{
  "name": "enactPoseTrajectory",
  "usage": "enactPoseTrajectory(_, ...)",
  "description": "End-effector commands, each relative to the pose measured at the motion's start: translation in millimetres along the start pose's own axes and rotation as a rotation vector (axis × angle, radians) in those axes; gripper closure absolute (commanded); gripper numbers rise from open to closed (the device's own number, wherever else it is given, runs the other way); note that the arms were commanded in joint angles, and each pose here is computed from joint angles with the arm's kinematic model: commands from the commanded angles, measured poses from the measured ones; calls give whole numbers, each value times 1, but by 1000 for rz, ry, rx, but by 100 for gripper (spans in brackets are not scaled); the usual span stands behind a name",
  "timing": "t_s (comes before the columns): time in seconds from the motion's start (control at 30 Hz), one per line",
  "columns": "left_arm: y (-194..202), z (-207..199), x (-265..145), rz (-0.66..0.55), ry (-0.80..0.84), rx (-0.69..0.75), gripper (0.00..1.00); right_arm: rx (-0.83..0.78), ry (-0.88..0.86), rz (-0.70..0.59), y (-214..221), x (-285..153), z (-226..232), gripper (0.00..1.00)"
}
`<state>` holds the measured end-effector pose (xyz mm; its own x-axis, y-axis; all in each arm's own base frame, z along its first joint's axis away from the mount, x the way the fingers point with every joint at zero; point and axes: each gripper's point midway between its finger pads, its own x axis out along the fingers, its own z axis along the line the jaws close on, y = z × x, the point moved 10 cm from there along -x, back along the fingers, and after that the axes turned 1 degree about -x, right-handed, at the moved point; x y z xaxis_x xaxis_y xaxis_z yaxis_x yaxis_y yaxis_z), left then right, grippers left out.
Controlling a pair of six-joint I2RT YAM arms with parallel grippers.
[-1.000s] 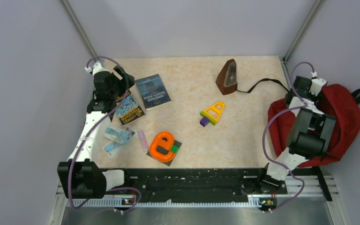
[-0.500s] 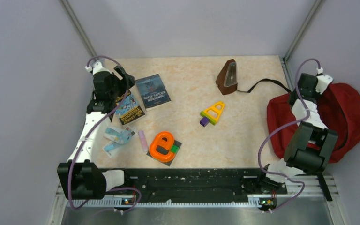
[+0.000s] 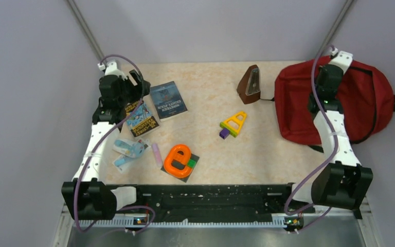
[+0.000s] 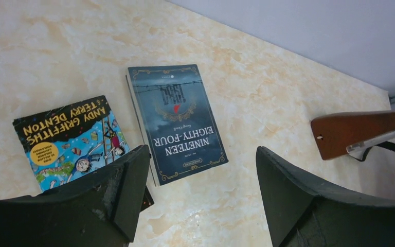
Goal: Pack the student bag
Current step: Pick up the student bag at the corner of the board, then place the student bag at the center of the board.
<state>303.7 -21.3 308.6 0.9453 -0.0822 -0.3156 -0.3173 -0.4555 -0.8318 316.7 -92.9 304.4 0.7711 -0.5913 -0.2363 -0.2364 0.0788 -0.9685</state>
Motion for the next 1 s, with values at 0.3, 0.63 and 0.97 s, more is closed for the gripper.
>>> enactPoseTrajectory(0.3, -12, -45, -8, 86, 291, 117, 21, -3, -537, -364, -100, -126, 97, 100)
enactPoseTrajectory(0.63, -43, -89, -23, 43, 445, -26, 20, -126, -795, -445, -97, -215, 159, 100)
enactPoseTrajectory(0.97, -67, -117, -25, 45, 601, -261, 18, -257, -1057, -493, -67, -256, 200, 100)
